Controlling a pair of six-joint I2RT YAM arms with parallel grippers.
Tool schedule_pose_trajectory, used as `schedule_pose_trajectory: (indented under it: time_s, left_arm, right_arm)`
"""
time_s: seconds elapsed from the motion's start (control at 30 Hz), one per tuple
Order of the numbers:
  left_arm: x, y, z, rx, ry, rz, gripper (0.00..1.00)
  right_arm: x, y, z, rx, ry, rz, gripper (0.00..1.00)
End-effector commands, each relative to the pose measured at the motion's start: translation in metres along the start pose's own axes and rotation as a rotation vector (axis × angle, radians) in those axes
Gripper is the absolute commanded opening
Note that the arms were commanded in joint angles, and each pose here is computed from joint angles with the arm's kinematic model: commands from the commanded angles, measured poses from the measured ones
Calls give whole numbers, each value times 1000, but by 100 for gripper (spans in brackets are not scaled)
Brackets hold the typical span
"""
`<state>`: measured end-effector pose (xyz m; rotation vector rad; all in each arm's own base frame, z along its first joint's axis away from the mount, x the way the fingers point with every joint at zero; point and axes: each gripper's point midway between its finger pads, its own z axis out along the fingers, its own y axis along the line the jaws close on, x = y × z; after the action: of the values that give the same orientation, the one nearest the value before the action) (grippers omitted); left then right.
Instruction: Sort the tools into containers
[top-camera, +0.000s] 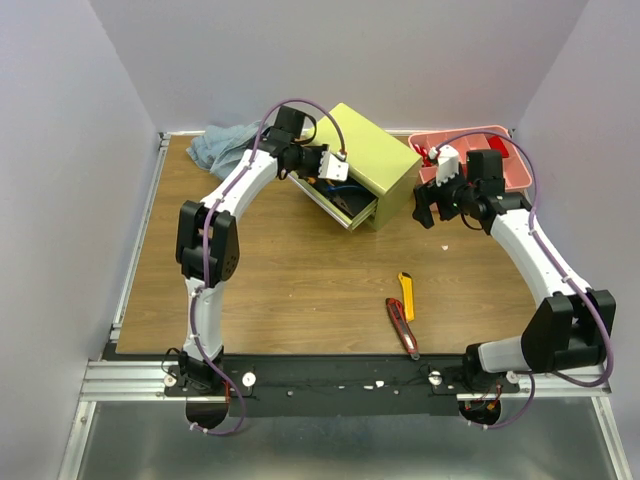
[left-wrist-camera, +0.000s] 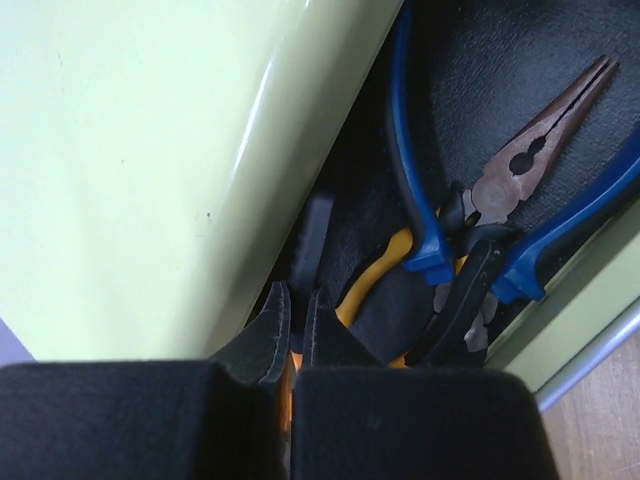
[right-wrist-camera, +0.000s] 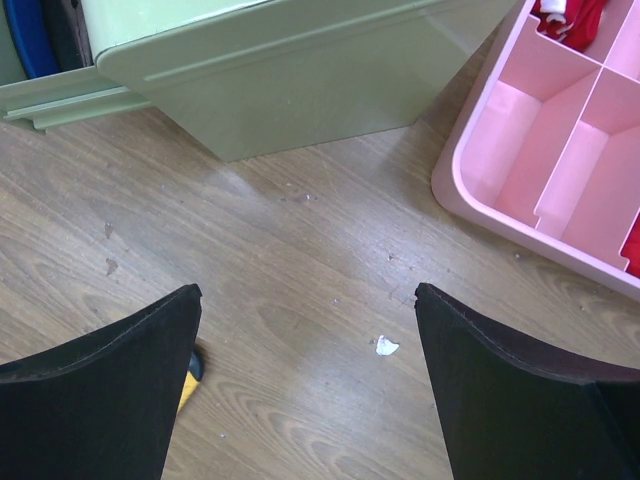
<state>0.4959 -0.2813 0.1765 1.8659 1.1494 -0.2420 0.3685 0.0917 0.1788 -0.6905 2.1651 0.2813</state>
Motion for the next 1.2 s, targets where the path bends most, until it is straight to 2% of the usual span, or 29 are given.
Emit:
schedule_pose_trajectory:
  time_s: [0.0, 0.03, 0.07, 0.1, 0.2, 0.37, 0.5, 0.63, 0.67, 0.7, 0.73, 0.77, 0.8, 0.83, 0.87, 0.93, 0.97, 1.07, 1.13, 1.17]
  left_arm:
    - [-16, -17, 17, 76, -80, -12, 20]
    - [-16, -18, 19, 69, -87, -23, 28]
    - [-22, -14, 14, 46, -92, -42, 39]
    - [-33, -1, 5, -43, -105, -52, 51]
    - [-49, 27, -18, -202, -113, -19, 57]
    - [-70, 48, -64, -364, -96, -95, 62]
    - [-74, 24, -98, -456, -94, -239, 63]
    - [-55, -5, -108, -509, -102, -556, 62]
    - [-52, -8, -109, -522, -118, -621, 62]
    - [-46, -23, -104, -513, -147, -796, 56]
    - [-40, -26, -105, -522, -163, -876, 52]
    - [-33, -25, -109, -544, -191, -957, 46]
    - [-23, -37, -103, -535, -194, -1039, 27]
    - [-22, -43, -101, -535, -222, -1144, 16]
    - [-22, -42, -100, -550, -245, -1142, 4]
    - [-16, -62, -91, -529, -249, -1176, 0]
    - [-17, -63, -90, -532, -265, -1173, 0]
    - [-11, -72, -79, -520, -265, -1203, 0]
    - [-7, -77, -69, -505, -256, -1214, 0]
    - [-5, -75, -67, -512, -257, -1207, 0]
  right_arm:
    - [-4, -9, -2, 30, 5, -11, 95]
    - [-5, -9, -4, 35, 1, -12, 95]
    - [-5, -10, -6, 44, 1, -3, 95]
    - [-7, -9, -12, 55, -9, 7, 95]
    - [-6, -3, -23, 48, -15, 16, 95]
    - [8, 11, -30, 10, -3, -2, 94]
    - [6, 6, -26, 33, -18, 10, 94]
    - [-22, 0, -21, 25, -69, 42, 94]
    - [-40, -3, -24, 28, -105, 40, 94]
    - [-49, -6, -21, 26, -123, 49, 93]
    - [-55, -8, -14, 19, -127, 84, 92]
    - [-73, -12, -14, 20, -159, 88, 88]
    - [-81, -14, -13, 14, -171, 95, 83]
    - [-82, -13, -1, -18, -155, 119, 78]
    - [-86, -14, 2, -27, -157, 123, 63]
    - [-104, -16, 5, -47, -183, 125, 42]
    - [-102, -19, 15, -55, -165, 136, 23]
    - [-104, -22, 34, -56, -143, 144, 10]
    - [-104, -20, 44, -56, -132, 139, 9]
    - [-103, -20, 49, -57, -126, 147, 4]
